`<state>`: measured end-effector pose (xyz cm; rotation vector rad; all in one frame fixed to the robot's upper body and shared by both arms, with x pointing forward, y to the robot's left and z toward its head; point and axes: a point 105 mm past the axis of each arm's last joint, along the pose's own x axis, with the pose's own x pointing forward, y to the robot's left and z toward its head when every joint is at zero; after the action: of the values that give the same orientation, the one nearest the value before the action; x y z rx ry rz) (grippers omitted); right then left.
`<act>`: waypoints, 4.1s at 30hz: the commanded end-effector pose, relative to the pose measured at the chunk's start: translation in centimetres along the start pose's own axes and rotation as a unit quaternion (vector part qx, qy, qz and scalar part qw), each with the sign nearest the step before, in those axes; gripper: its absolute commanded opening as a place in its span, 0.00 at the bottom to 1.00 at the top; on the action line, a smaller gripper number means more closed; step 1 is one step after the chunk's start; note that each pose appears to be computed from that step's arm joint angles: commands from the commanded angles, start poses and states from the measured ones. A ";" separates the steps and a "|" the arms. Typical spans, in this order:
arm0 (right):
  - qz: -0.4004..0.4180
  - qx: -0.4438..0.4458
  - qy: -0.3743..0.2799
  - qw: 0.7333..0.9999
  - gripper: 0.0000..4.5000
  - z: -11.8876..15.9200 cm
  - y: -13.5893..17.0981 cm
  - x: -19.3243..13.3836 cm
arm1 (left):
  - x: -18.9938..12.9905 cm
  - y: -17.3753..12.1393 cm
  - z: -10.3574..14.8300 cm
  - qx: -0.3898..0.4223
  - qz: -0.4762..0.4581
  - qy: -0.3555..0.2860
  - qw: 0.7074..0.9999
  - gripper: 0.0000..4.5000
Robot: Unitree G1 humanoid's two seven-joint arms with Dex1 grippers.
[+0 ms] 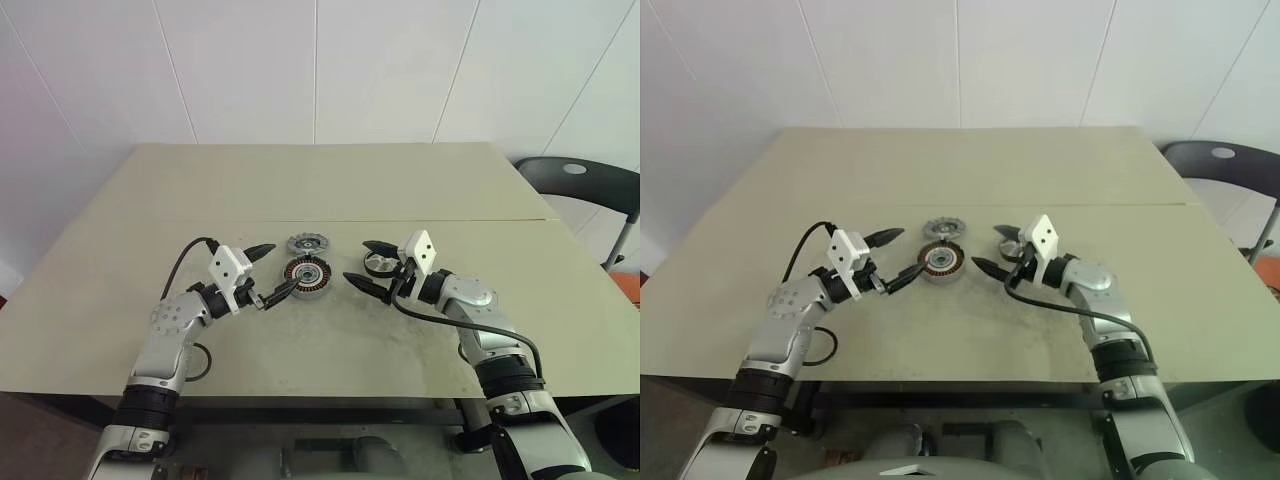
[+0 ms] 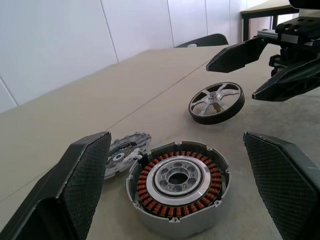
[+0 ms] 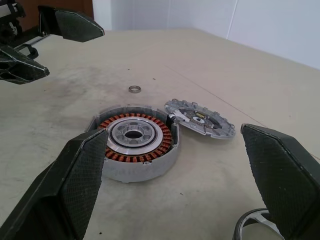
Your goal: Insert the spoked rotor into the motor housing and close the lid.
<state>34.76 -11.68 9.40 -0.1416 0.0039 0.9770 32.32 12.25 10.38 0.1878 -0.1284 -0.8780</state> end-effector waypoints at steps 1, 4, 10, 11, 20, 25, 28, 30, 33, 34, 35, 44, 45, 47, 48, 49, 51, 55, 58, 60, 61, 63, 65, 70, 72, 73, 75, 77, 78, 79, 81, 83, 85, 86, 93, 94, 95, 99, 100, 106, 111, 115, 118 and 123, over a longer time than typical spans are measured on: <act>0.002 -0.021 -0.019 1.000 0.99 1.5 -0.2 0.4 | 0.5 0.0 1.1 0.021 -0.004 -0.018 1.000 1.00; -0.001 -0.021 -0.020 1.000 0.99 1.6 -0.4 0.3 | 0.4 0.1 1.1 0.022 -0.004 -0.017 1.000 1.00; -0.003 -0.023 -0.016 1.000 0.99 1.5 -0.3 0.2 | 0.5 0.1 1.0 0.021 -0.006 -0.017 1.000 1.00; -0.005 -0.023 -0.016 1.000 0.99 1.5 -0.3 0.1 | 0.6 0.0 0.9 0.021 -0.006 -0.017 1.000 1.00; -0.012 -0.025 -0.013 1.000 0.99 1.4 -0.6 0.0 | 0.7 2.9 -1.2 0.058 0.062 0.054 0.995 1.00; -0.010 -0.022 -0.014 1.000 0.99 1.4 -0.4 0.1 | 0.7 5.9 -2.8 0.060 0.149 0.105 0.981 1.00; -0.010 -0.022 -0.014 1.000 0.99 1.3 -0.4 0.1 | 0.7 8.0 -3.8 0.033 0.221 0.127 0.966 1.00; -0.010 -0.022 -0.012 1.000 0.99 1.3 -0.4 0.1 | 1.2 8.8 -4.0 0.009 0.253 0.126 0.959 1.00; -0.011 -0.022 -0.012 1.000 0.99 1.2 -0.3 0.1 | 1.7 9.3 -4.2 -0.012 0.273 0.125 0.954 1.00; -0.011 -0.022 -0.013 1.000 0.99 1.2 -0.3 0.1 | 1.8 9.4 -4.5 -0.014 0.278 0.131 0.951 1.00; -0.012 -0.022 -0.013 1.000 0.99 1.3 -0.3 0.1 | 1.9 9.6 -4.8 -0.020 0.285 0.137 0.948 1.00; -0.019 -0.023 -0.014 0.999 0.99 1.2 -0.3 -0.1 | 1.9 9.4 -6.7 -0.060 0.294 0.165 0.940 1.00; -0.019 -0.023 -0.014 0.999 0.99 1.3 -0.4 -0.1 | 2.0 9.3 -6.8 -0.063 0.290 0.166 0.940 1.00; -0.020 -0.023 -0.015 0.999 0.99 1.3 -0.4 -0.1 | 2.1 9.0 -6.8 -0.068 0.286 0.166 0.941 1.00; -0.020 -0.023 -0.016 0.999 0.99 1.4 -0.4 0.0 | 2.3 8.8 -6.9 -0.071 0.284 0.166 0.942 1.00; -0.020 -0.023 -0.017 0.999 0.99 1.4 -0.4 0.0 | 2.3 8.6 -7.0 -0.073 0.282 0.167 0.942 1.00; -0.019 -0.023 -0.018 0.999 0.99 1.5 -0.4 0.1 | 2.4 8.4 -7.3 -0.083 0.281 0.170 0.941 1.00; -0.019 -0.024 -0.019 0.999 0.99 1.5 -0.3 0.2 | 2.1 8.2 -8.0 -0.101 0.290 0.184 0.934 1.00; -0.019 -0.024 -0.020 0.999 0.99 1.5 -0.3 0.2 | 1.9 8.2 -8.5 -0.108 0.299 0.197 0.927 1.00; -0.019 -0.024 -0.020 0.999 0.99 1.5 -0.3 0.3 | 1.9 8.2 -8.7 -0.113 0.302 0.201 0.925 1.00; -0.020 -0.024 -0.020 0.999 0.99 1.5 -0.4 0.3 | 1.9 8.1 -8.8 -0.115 0.302 0.204 0.924 1.00; -0.020 -0.025 -0.020 0.999 0.99 1.5 -0.4 0.2 | 1.8 8.0 -9.0 -0.120 0.305 0.209 0.921 1.00; -0.021 -0.025 -0.020 0.999 0.99 1.5 -0.4 0.2 | 1.8 7.9 -9.2 -0.127 0.306 0.212 0.919 1.00; -0.021 -0.027 -0.020 0.999 0.99 1.6 -0.4 0.3 | 1.8 7.8 -9.5 -0.149 0.313 0.212 0.914 1.00; -0.021 -0.027 -0.020 0.999 0.99 1.6 -0.5 0.3 | 1.7 8.0 -9.4 -0.159 0.320 0.206 0.911 1.00; -0.021 -0.027 -0.020 0.999 0.99 1.6 -0.5 0.4 | 1.6 8.1 -9.3 -0.164 0.325 0.203 0.909 1.00; -0.021 -0.028 -0.020 0.999 0.99 1.6 -0.5 0.4 | 1.5 8.4 -9.3 -0.169 0.335 0.198 0.906 1.00; -0.020 -0.029 -0.020 0.999 0.99 1.6 -0.4 0.4 | 1.3 8.6 -9.2 -0.170 0.343 0.194 0.903 1.00; -0.020 -0.029 -0.020 0.999 0.99 1.6 -0.4 0.4 | 1.3 8.6 -9.2 -0.172 0.345 0.193 0.902 1.00; -0.020 -0.029 -0.020 0.999 0.99 1.6 -0.4 0.4 | 1.3 8.7 -9.3 -0.173 0.348 0.192 0.901 1.00; -0.020 -0.029 -0.020 0.999 0.99 1.6 -0.4 0.5 | 1.2 8.6 -9.4 -0.176 0.349 0.193 0.900 1.00; -0.020 -0.030 -0.020 0.999 0.99 1.6 -0.4 0.5 | 1.2 8.5 -9.6 -0.179 0.351 0.194 0.898 1.00; -0.021 -0.030 -0.020 0.999 0.99 1.6 -0.5 0.5 | 1.1 8.5 -9.7 -0.181 0.353 0.196 0.897 1.00; -0.021 -0.030 -0.020 0.999 0.99 1.6 -0.5 0.5 | 1.1 8.6 -9.7 -0.181 0.354 0.197 0.896 1.00; -0.022 -0.033 -0.021 0.999 0.99 1.7 -0.5 0.6 | 0.7 8.5 -10.3 -0.184 0.357 0.213 0.891 1.00; -0.022 -0.033 -0.021 0.999 0.99 1.7 -0.5 0.6 | 0.7 8.5 -10.4 -0.185 0.356 0.214 0.890 1.00; -0.022 -0.034 -0.021 0.999 1.00 1.7 -0.6 0.6 | 0.7 8.5 -10.5 -0.187 0.357 0.216 0.889 0.96; -0.024 -0.036 -0.023 0.999 1.00 1.8 -0.6 0.6 | 0.7 8.0 -11.0 -0.193 0.346 0.232 0.888 0.73; -0.025 -0.037 -0.023 0.999 1.00 1.8 -0.6 0.6 | 0.6 7.9 -11.1 -0.195 0.342 0.237 0.888 0.67; -0.026 -0.039 -0.025 0.999 1.00 1.9 -0.7 0.6 | 0.5 7.3 -11.7 -0.202 0.331 0.253 0.887 0.24; -0.026 -0.041 -0.026 0.998 1.00 2.0 -0.7 0.7 | 1.0 7.3 -11.2 -0.202 0.321 0.237 0.894 0.16; -0.025 -0.042 -0.026 0.998 1.00 2.0 -0.7 0.8 | 2.8 6.9 -8.7 -0.191 0.283 0.164 0.925 0.16; -0.026 -0.041 -0.025 0.998 1.00 1.9 -0.7 0.8 | 3.9 6.6 -5.5 -0.173 0.240 0.080 0.952 0.16; -0.028 -0.039 -0.023 0.999 1.00 1.6 -0.7 0.8 | 3.7 5.0 -2.2 -0.143 0.160 0.000 0.977 0.16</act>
<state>35.37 -11.42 9.74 -0.1780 -0.0266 0.9260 38.99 12.95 7.12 -0.1132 0.0669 -0.5175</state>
